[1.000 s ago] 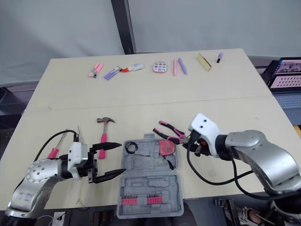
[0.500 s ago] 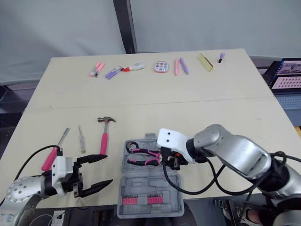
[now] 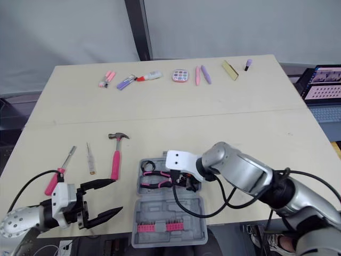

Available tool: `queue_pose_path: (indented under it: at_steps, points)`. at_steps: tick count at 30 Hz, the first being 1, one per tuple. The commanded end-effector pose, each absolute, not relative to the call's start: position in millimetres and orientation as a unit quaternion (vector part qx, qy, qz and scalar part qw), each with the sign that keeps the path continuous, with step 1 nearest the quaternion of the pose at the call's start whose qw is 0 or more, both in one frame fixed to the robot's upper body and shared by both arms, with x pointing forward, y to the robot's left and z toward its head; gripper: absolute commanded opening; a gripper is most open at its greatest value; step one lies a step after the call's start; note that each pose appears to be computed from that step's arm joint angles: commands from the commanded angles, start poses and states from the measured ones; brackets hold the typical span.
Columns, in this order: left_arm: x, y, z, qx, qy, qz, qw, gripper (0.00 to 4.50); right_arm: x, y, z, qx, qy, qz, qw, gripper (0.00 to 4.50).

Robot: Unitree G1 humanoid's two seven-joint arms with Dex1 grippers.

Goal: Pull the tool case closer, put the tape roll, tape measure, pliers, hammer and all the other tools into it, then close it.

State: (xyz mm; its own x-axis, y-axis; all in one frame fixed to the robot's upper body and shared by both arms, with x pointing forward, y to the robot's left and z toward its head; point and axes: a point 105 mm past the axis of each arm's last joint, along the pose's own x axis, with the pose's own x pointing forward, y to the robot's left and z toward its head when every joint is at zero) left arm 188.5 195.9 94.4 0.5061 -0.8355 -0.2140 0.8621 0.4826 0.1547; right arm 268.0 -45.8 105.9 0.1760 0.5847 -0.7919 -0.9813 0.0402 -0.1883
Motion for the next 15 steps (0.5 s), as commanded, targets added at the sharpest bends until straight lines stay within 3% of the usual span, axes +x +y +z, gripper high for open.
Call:
queue_pose_path:
  at_steps: [1, 15]
  points:
    - [186.3, 195.3, 105.4, 0.132, 0.04, -0.488, 0.862, 4.5, 267.7, -37.8, 110.4, -0.386, 0.244, 0.601, 0.656, 0.97]
    - [180.3, 195.0, 108.3, 0.139, 0.049, -0.478, 0.866, 4.5, 268.7, -34.1, 105.1, -0.4, 0.236, 0.624, 0.629, 0.97]
